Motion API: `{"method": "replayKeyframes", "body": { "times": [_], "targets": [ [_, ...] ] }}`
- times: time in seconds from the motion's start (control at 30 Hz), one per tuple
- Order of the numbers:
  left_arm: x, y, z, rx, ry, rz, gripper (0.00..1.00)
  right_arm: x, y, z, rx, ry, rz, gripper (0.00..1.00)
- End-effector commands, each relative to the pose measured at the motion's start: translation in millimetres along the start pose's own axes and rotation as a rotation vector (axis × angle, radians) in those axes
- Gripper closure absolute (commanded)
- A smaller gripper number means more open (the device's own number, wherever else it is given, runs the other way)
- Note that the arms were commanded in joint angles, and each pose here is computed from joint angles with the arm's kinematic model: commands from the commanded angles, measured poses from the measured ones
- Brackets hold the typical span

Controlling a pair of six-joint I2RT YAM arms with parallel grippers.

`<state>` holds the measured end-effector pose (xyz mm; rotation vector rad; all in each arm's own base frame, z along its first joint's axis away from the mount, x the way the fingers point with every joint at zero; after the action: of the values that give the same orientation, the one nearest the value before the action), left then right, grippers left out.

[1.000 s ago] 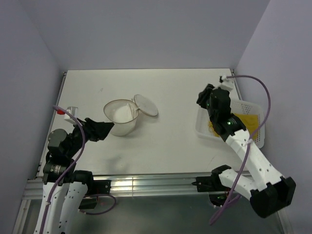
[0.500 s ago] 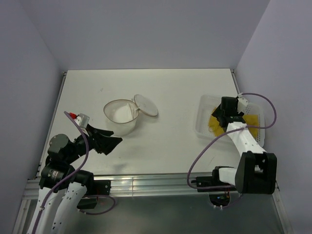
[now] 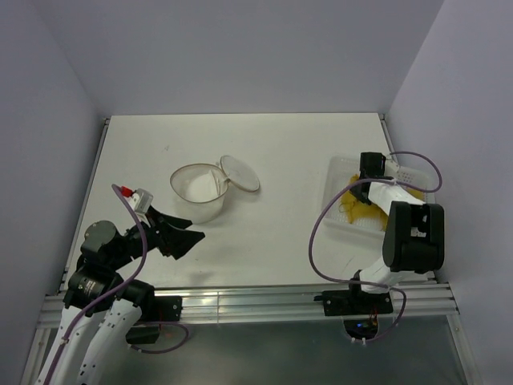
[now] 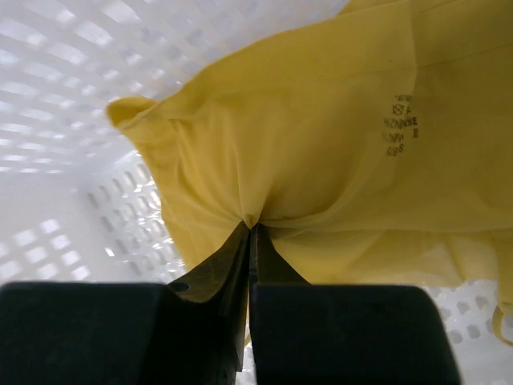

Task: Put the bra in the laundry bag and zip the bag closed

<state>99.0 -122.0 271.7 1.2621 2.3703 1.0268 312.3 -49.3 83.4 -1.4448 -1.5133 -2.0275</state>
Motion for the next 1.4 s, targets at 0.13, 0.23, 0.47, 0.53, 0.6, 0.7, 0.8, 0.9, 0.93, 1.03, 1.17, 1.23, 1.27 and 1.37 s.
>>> {"method": "replayKeyframes", "body": {
  "times": [0.13, 0.23, 0.47, 0.53, 0.6, 0.7, 0.8, 0.9, 0.93, 1.03, 1.17, 1.23, 1.27, 1.37],
  "targets": [
    [-2.8, 2.8, 0.8, -0.019, -0.003, -0.005, 0.21, 59.5, 41.5, -10.8, -0.118, 0.063, -0.297, 1.0],
    [-4.1, 4.1, 3.5, -0.013, 0.012, -0.009, 0.21, 108.2, 55.5, -8.5, -0.153, 0.175, -0.452, 1.0],
    [-6.2, 7.2, 10.1, 0.002, 0.044, -0.019, 0.21, 266.1, 99.9, 20.4, -0.089, 0.561, -0.822, 1.0],
    [-6.7, 8.2, 12.1, 0.006, 0.054, -0.022, 0.21, 301.2, 114.8, 36.3, -0.03, 0.682, -0.852, 1.0],
    [-7.4, 9.2, 14.9, 0.015, 0.069, -0.025, 0.21, 321.1, 119.8, 51.5, 0.046, 0.768, -0.862, 1.0],
    [-8.1, 10.6, 17.6, 0.021, 0.083, -0.03, 0.21, 345.4, 121.6, 80.6, 0.199, 0.921, -0.821, 1.0],
    [-9.1, 11.6, 21.1, 0.03, 0.1, -0.032, 0.21, 329.2, 100.3, 111.4, 0.344, 0.978, -0.694, 1.0],
    [-10.7, 11.7, 23.1, 0.04, 0.108, -0.023, 0.21, 291.6, 59.0, 125.4, 0.42, 0.962, -0.557, 1.0],
    [-11.3, 11.7, 23.9, 0.041, 0.111, -0.02, 0.21, 286.0, 50.3, 122.7, 0.415, 0.947, -0.547, 1.0],
    [-13.6, 11.1, 25.2, 0.048, 0.11, 0.0, 0.21, 250.3, 12.0, 109.2, 0.395, 0.88, -0.485, 1.0],
    [-18.8, 16.1, 25.0, 0.043, 0.102, 0.01, 0.2, 218.1, -43.6, 96.4, 0.451, 0.904, -0.316, 0.4],
    [-23.7, 20.5, 25.6, 0.054, 0.104, 0.015, 0.2, 205.9, -59.0, 83.1, 0.466, 0.822, -0.276, 0.29],
    [-26.1, 26.2, 22.6, 0.049, 0.092, 0.003, 0.2, 205.6, -63.6, 80.1, 0.467, 0.821, -0.277, 0.28],
    [-37.8, 34.1, 17.6, 0.081, 0.061, -0.002, 0.22, 212.8, -68.3, 72.3, 0.432, 0.86, -0.31, 0.29]
  ]
}}
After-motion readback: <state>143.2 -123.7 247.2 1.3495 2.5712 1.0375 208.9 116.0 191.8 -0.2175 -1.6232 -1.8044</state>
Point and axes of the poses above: each gripper's point midway between its finger pads, its own x axis back along the fingers, its own z axis along the line the jaws close on, y = z × x, the point moved 6 cm from there along x, back along the fingers, and after that the axes turned 13 degrees about x, right-handed, at the moved point
